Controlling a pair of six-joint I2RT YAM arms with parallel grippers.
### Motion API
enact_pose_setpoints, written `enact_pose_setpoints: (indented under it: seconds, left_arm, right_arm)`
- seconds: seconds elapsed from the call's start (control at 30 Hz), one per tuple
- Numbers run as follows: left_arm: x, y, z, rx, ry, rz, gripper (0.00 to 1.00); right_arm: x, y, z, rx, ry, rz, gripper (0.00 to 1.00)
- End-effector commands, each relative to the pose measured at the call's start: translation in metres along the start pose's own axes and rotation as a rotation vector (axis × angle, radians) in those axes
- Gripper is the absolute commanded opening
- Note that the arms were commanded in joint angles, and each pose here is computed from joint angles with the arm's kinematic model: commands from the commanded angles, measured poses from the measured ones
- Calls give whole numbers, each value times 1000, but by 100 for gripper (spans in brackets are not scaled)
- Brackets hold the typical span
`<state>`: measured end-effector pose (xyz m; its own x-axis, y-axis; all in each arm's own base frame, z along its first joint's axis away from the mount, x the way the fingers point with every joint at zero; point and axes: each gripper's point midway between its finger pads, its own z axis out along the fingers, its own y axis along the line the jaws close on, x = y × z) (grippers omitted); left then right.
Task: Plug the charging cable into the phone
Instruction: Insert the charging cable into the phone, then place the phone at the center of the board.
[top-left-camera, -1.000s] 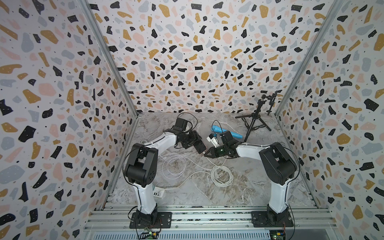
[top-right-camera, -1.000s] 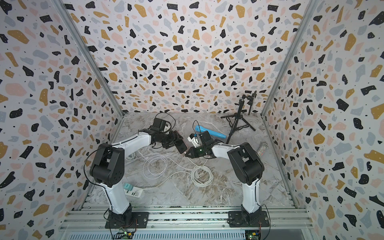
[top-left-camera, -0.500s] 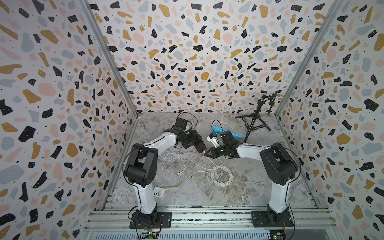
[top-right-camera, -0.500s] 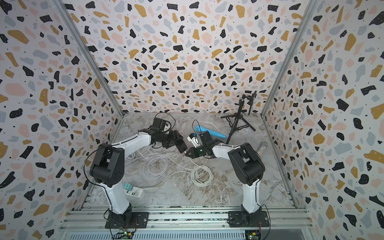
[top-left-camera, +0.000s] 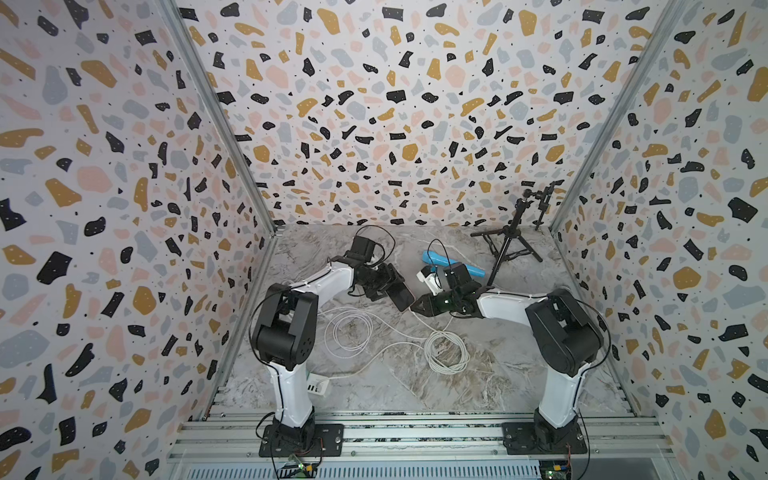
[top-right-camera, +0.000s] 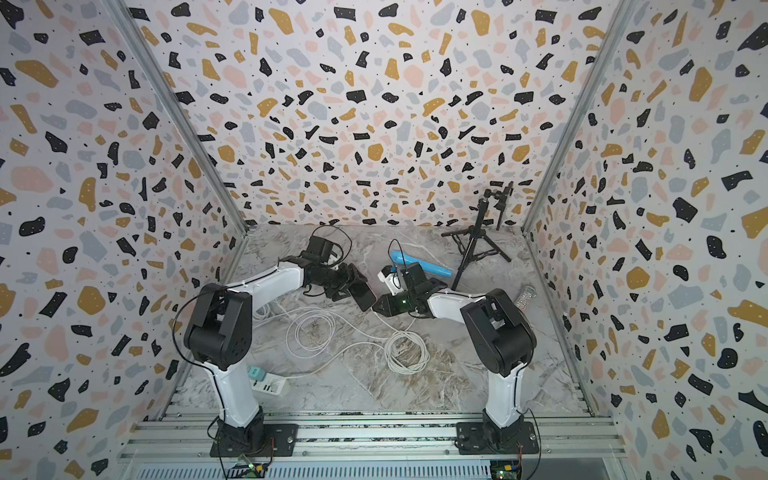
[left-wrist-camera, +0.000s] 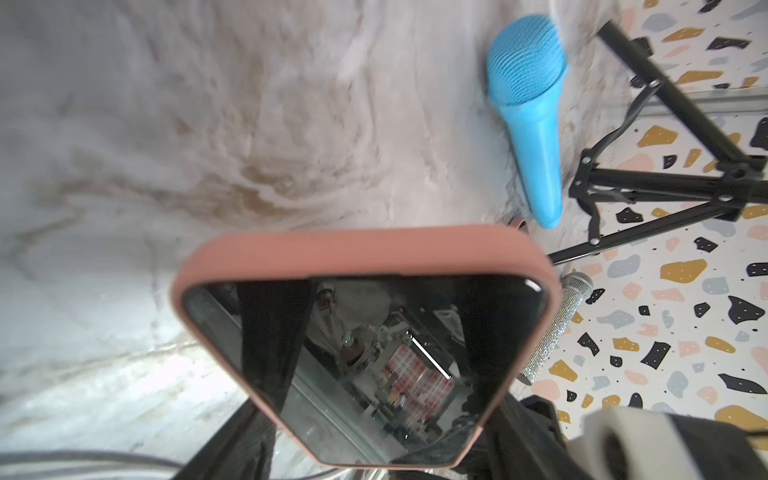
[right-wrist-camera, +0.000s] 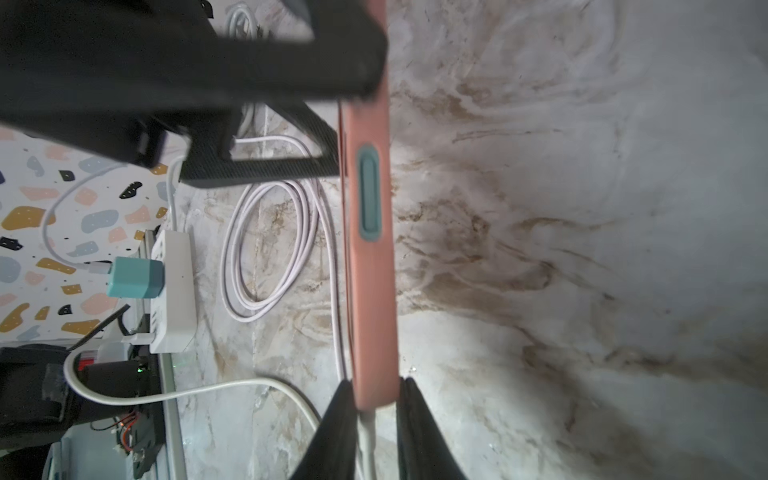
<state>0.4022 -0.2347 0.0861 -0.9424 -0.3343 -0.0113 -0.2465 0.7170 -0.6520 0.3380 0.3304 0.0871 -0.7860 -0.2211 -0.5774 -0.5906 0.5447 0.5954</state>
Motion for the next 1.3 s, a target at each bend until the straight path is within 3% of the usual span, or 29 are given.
enact_pose_setpoints:
  seconds: [0.0, 0.2, 0.3, 0.33, 0.37, 0.43, 0.5, 0.6, 0.87, 1.07, 1.2, 1.27]
  left_arm:
    - [5, -10, -8, 16, 46, -11, 33]
    - [-5, 3, -5, -57, 27, -40, 33]
    - [-7, 17, 0, -136, 32, -31, 34]
    - [-9, 24, 0, -174, 33, -33, 35]
    - [-11, 27, 1, -202, 31, -30, 36]
    - [-14, 32, 3, -241, 31, -23, 38]
    - [-19, 36, 7, -271, 32, -5, 39]
    - [-23, 41, 14, -297, 37, 11, 42]
    - [-36, 26, 13, -266, 2, 113, 85]
    - [-53, 3, -12, -249, -97, 269, 88]
    - [-56, -13, -24, -192, -108, 349, 90]
    - [-57, -24, -38, -168, -158, 454, 91]
  right_arm:
    - [-24, 16, -25, 16, -89, -47, 37]
    - [-18, 22, -62, 128, -94, -68, 59]
    - [-15, 11, -87, 275, -94, -83, 75]
    - [-17, 3, -97, 348, -104, -88, 79]
    - [-16, -3, -107, 413, -110, -84, 89]
    - [-17, -24, -133, 595, -155, -81, 96]
    - [-15, -38, -157, 732, -210, -86, 98]
    - [-17, -42, -183, 830, -283, -118, 100]
    - [-13, -52, -231, 1030, -393, -143, 100]
    - [-16, -70, -252, 1104, -431, -130, 100]
    - [-21, -79, -265, 1130, -447, -117, 100]
    - [-24, -89, -272, 1148, -476, -157, 100]
